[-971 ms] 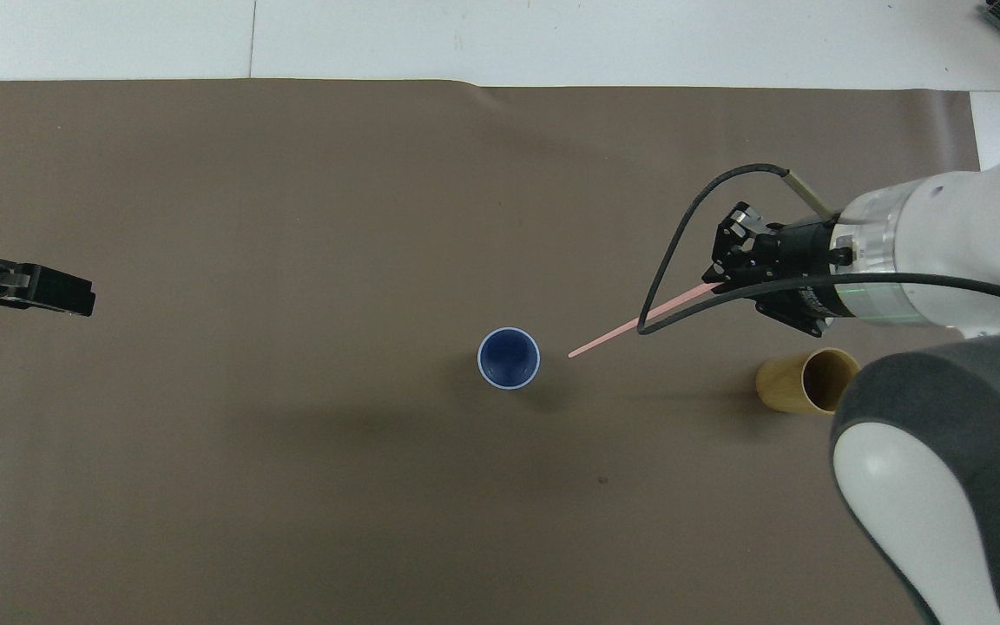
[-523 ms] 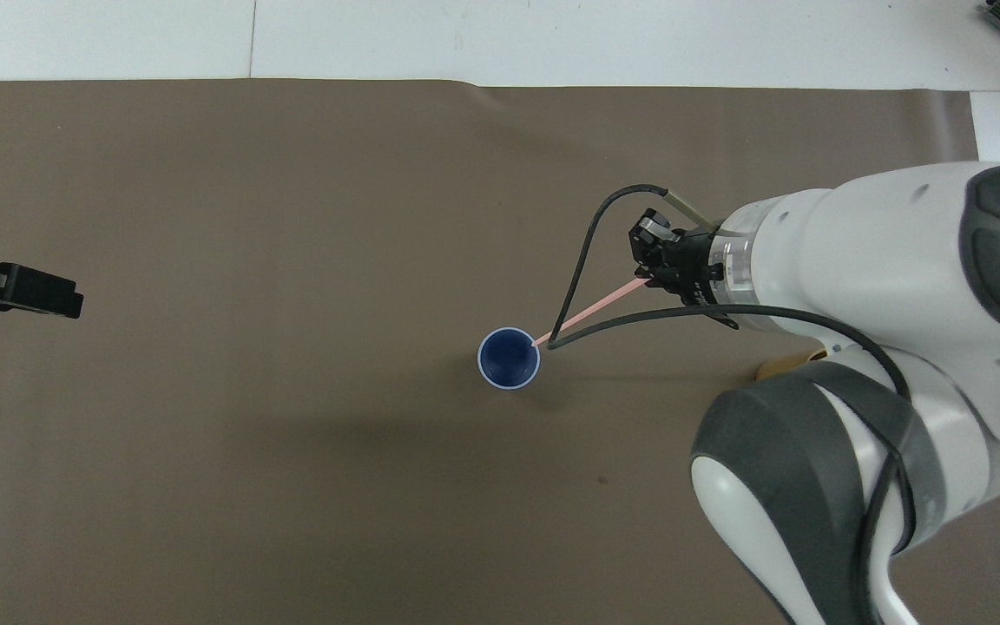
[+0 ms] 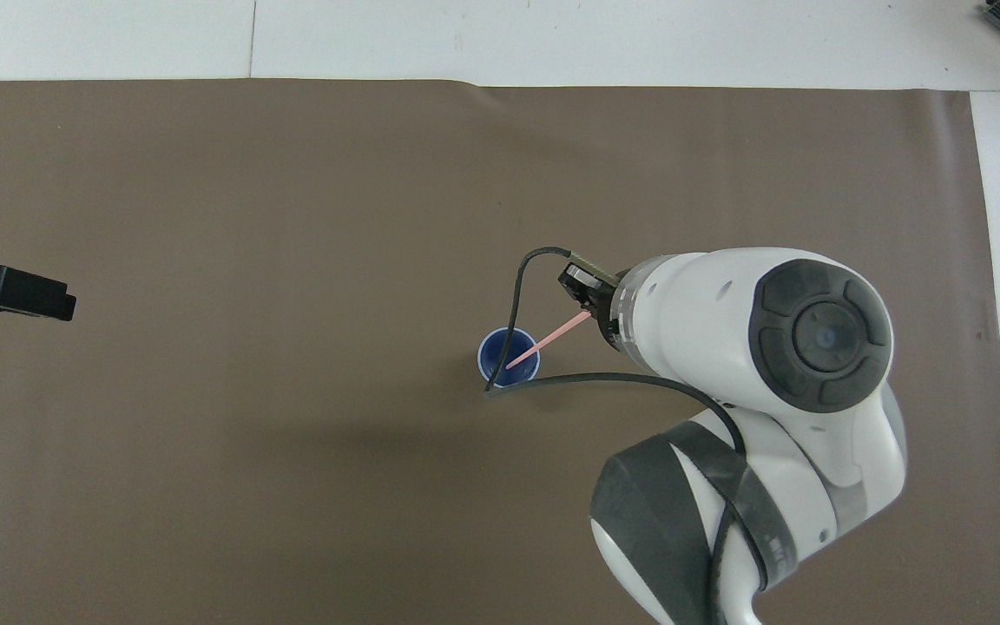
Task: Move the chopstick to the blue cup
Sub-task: 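Carry the chopstick over the blue cup and lower it in, then open the right gripper and withdraw it toward the tan cup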
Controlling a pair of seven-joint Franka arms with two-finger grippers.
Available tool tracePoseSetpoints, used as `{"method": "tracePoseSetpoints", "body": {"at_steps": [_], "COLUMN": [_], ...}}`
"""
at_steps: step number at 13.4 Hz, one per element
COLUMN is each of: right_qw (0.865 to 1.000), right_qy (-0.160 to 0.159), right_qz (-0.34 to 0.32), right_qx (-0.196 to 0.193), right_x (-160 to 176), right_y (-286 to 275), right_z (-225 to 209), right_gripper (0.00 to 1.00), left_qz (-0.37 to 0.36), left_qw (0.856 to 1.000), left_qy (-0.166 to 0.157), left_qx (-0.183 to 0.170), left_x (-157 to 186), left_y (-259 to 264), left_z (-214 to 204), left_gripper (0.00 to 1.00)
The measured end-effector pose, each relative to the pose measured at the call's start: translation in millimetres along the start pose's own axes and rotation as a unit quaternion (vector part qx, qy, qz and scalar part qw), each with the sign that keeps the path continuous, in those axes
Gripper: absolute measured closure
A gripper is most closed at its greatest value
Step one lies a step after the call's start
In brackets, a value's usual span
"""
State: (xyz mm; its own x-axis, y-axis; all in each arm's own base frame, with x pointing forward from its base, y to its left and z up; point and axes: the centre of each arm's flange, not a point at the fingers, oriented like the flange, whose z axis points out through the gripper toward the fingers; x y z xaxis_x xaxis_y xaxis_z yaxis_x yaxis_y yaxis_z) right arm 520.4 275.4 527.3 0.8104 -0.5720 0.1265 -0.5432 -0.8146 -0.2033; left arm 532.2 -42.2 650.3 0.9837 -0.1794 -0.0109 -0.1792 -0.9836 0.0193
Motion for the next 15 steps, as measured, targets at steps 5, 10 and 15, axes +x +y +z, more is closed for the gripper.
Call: {"method": "tracePoseSetpoints", "body": {"at_steps": [5,10,15], "right_qw": [0.999,0.999,0.999], "right_qy": [0.018,0.020,0.033], "right_qz": [-0.026,-0.029,-0.018], "right_qx": [0.009,0.016,0.021], "right_x": [-18.7,-22.6,4.8], "right_y": [-1.3,-2.0,7.1], "right_z": [25.2,29.4,10.7], "right_gripper": [0.92,0.56,0.01], "left_qz": [0.000,0.000,-0.006], "left_qw": [1.000,1.000,1.000], "left_qy": [0.000,-0.003,-0.006], "left_qx": [0.000,0.000,-0.001], "left_x": [-0.2,-0.4,-0.5], "left_y": [0.0,0.0,-0.8], "left_z": [-0.1,1.9,4.5], "left_gripper": [0.00,0.00,0.00]}}
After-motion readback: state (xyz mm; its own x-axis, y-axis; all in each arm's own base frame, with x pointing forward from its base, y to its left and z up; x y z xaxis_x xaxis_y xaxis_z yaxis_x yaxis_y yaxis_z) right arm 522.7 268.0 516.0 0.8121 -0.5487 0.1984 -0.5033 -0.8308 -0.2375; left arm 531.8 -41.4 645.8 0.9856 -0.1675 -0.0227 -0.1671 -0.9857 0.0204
